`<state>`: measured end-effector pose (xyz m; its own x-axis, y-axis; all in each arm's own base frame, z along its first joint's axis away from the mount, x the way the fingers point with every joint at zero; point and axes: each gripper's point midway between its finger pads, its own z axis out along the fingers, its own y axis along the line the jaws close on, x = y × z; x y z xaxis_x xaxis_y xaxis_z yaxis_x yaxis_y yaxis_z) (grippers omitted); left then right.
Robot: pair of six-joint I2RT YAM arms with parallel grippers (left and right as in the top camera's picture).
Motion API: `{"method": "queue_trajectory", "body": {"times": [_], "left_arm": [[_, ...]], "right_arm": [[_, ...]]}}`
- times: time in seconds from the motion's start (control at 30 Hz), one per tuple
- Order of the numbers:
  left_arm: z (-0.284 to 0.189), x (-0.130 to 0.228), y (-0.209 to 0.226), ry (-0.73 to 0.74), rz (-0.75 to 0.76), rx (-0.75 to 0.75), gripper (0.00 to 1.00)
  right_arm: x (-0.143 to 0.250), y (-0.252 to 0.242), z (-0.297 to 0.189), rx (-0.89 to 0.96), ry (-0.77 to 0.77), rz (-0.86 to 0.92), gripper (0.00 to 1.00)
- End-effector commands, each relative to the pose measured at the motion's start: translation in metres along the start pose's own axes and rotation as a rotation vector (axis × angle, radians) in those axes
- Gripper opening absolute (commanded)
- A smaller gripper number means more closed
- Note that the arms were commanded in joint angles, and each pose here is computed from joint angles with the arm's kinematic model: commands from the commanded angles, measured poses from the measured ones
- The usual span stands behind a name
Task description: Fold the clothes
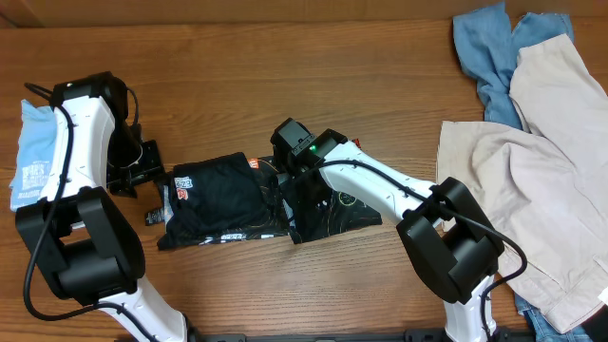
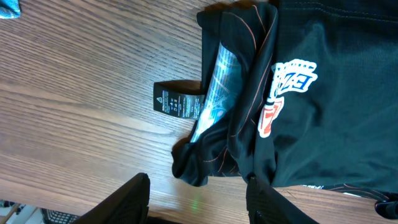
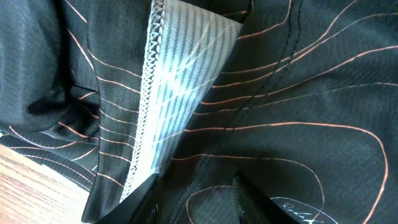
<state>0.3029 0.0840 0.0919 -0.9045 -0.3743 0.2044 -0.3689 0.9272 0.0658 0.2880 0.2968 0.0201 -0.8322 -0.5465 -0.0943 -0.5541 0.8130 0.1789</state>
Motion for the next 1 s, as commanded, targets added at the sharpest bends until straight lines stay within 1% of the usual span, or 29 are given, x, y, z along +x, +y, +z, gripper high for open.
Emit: {"method": "queue_trajectory", "body": {"times": [0.0, 0.13, 0.3, 0.37, 0.43, 0.47, 0.53, 0.57, 0.77, 0.97], "left_arm": [[-0.007, 0.002, 0.0, -0.022, -0.006, 0.015, 0.53], [-0.007, 0.003, 0.0, -0.021, -0.005, 0.015, 0.53], [-0.007, 0.003, 0.0, -0.021, -0.005, 0.015, 0.53], [-0.007, 0.003, 0.0, -0.021, -0.005, 0.015, 0.53], [-0.007, 0.003, 0.0, -0.021, -0.005, 0.015, 0.53], [-0.007, 0.003, 0.0, -0.021, -0.005, 0.015, 0.53], [-0.007, 0.003, 0.0, -0.021, -0.005, 0.015, 0.53], [-0.007, 0.003, 0.0, -0.02, -0.005, 0.015, 0.53], [-0.007, 0.003, 0.0, -0.021, -0.005, 0.015, 0.53], [-0.007, 0.003, 0.0, -0.021, -0.005, 0.015, 0.54]], "right_arm": [[-0.004, 0.003, 0.003, 0.006, -0.012, -0.006, 0.4], [-0.005, 0.005, 0.009, 0.009, -0.013, -0.01, 0.4], [-0.004, 0.002, 0.013, 0.019, -0.004, 0.009, 0.36], [-0.004, 0.002, 0.013, 0.019, -0.004, 0.009, 0.31], [-0.004, 0.002, 0.013, 0.019, -0.005, 0.009, 0.22], [-0.004, 0.001, 0.013, 0.024, -0.006, 0.017, 0.15], [-0.005, -0.001, 0.013, 0.04, -0.009, 0.039, 0.06], [-0.005, -0.001, 0.013, 0.04, -0.009, 0.039, 0.04], [-0.006, -0.001, 0.01, 0.04, -0.009, 0.039, 0.04], [-0.022, 0.001, -0.024, 0.074, -0.052, 0.034, 0.04]]}}
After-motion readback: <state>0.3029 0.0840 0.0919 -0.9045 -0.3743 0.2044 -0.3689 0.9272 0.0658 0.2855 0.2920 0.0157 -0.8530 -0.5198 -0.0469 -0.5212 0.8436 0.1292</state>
